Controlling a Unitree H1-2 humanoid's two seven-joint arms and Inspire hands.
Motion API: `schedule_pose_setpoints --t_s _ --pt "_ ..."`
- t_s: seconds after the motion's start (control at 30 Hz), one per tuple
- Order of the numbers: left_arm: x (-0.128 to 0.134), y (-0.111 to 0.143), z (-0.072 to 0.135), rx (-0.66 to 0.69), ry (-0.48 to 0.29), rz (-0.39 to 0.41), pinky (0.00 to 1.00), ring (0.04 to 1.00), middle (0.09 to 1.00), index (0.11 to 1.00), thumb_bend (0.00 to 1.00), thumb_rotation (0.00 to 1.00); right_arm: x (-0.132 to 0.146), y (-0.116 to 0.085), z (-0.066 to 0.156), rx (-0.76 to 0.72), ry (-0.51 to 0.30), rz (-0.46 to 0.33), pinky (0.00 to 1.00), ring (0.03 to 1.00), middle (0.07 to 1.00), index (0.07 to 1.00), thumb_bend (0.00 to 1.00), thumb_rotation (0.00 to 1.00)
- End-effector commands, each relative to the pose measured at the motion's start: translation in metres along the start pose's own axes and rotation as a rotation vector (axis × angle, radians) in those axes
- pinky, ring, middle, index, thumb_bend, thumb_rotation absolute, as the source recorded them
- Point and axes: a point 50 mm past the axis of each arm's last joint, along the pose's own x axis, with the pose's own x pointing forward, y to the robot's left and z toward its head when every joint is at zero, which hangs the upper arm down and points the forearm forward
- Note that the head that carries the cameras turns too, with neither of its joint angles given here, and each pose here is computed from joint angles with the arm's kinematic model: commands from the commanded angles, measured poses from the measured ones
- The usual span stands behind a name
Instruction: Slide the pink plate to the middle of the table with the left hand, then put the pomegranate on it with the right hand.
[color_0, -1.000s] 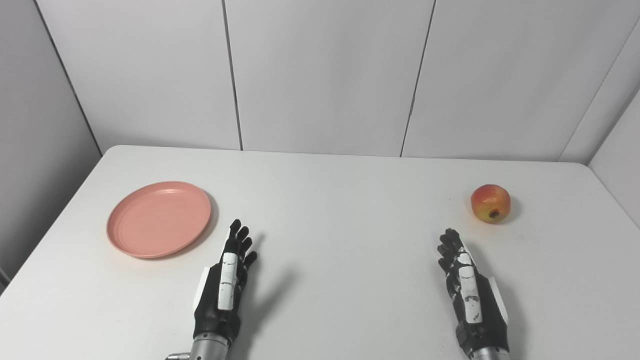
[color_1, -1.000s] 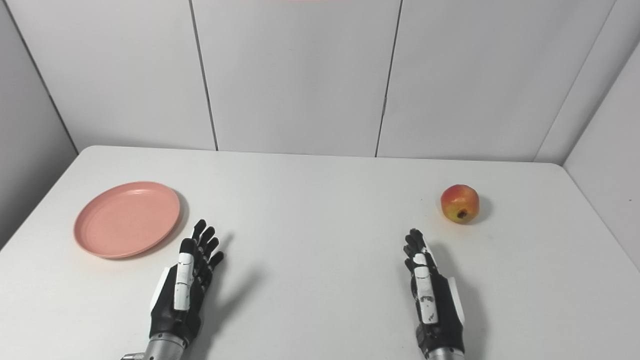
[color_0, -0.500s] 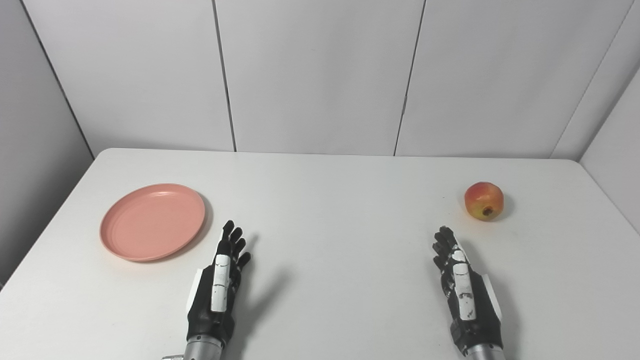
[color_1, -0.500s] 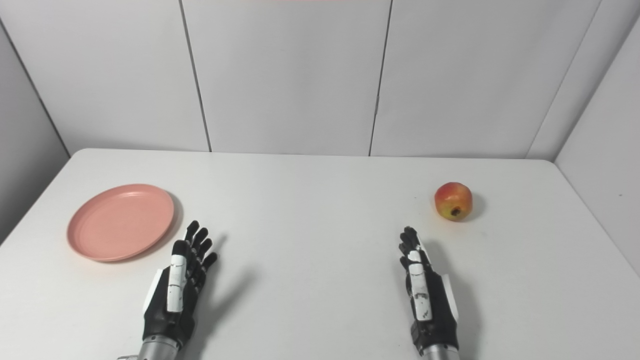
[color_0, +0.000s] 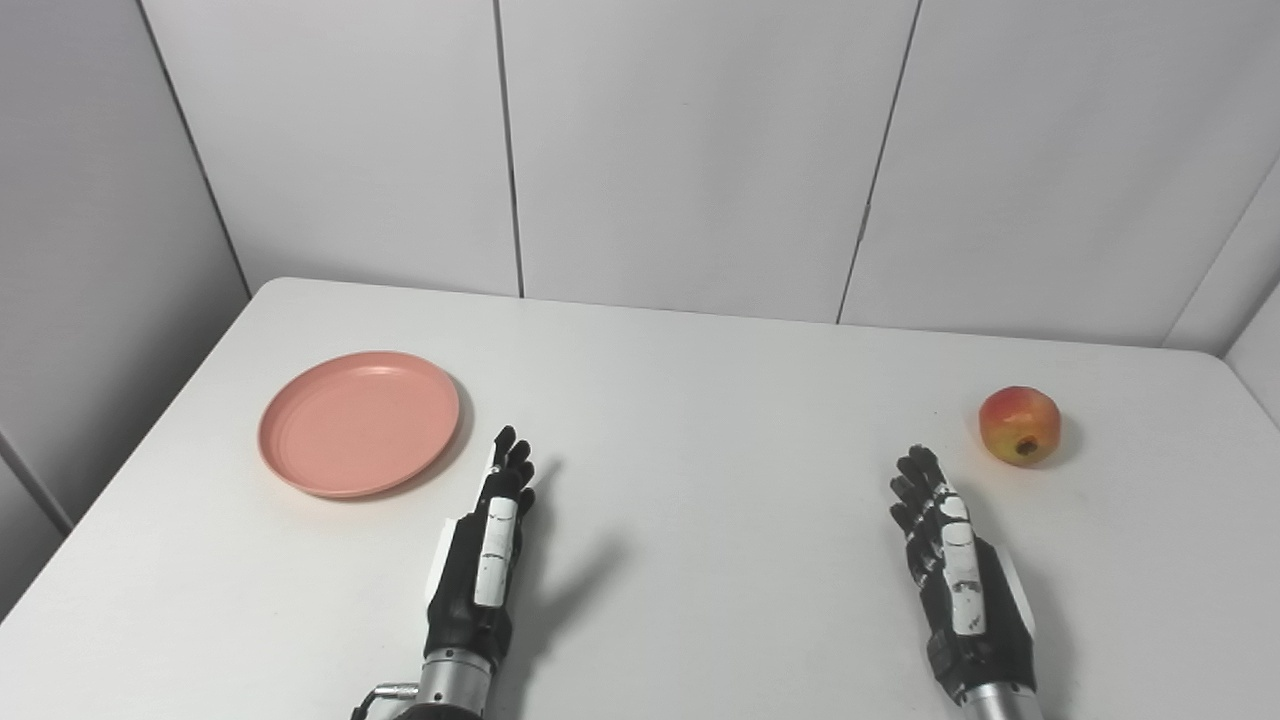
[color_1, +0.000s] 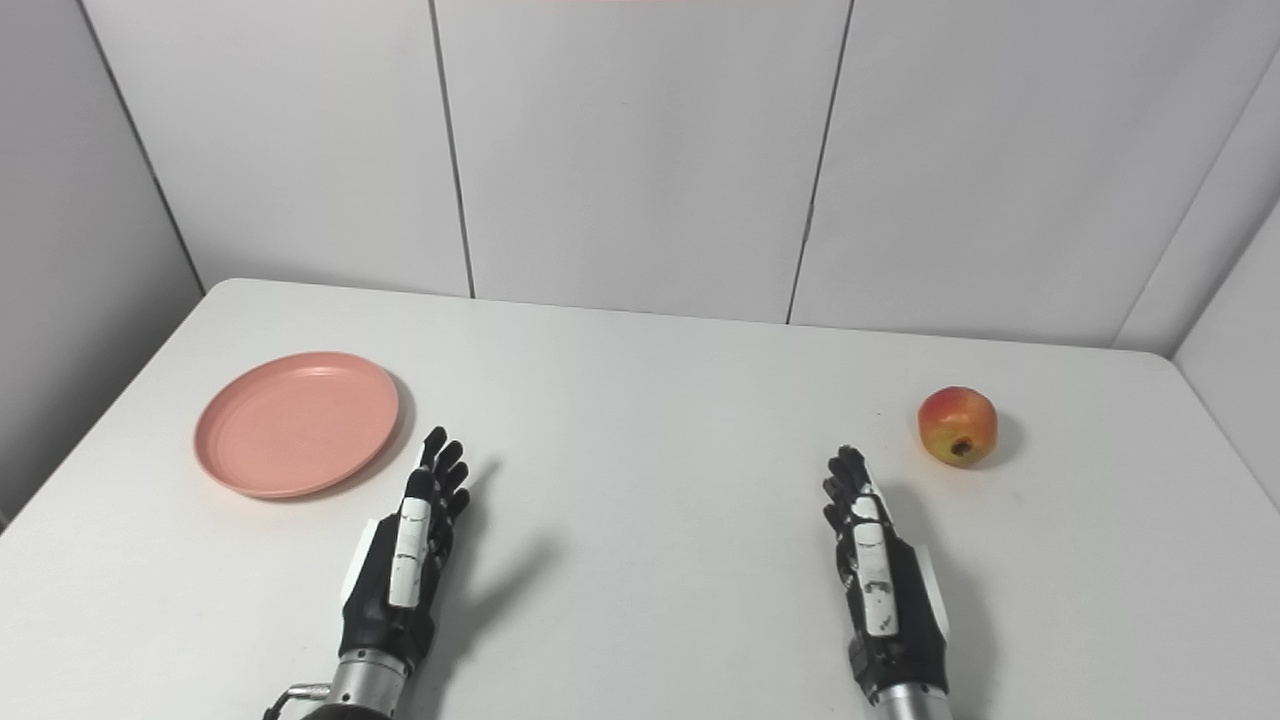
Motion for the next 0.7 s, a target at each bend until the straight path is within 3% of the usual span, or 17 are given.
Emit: schedule_pose_setpoints --t_s 0.0,0.67 --pt "-0.006 -0.01 -0.011 -0.013 0.019 0.01 1.0 1.0 1.0 1.0 0.7 1.0 -0.018 -0.016 -0.026 -0.003 0.053 -0.024 1.0 0.976 0.964 0.962 0.76 0.98" --pt "-0.011 -0.016 -0.02 0.008 -0.028 -0.005 1.0 0.997 0.996 1.0 0.72 1.0 -0.022 -0.024 -0.04 -0.002 0.058 -0.012 1.0 0.984 0.972 0.972 0.75 0.98"
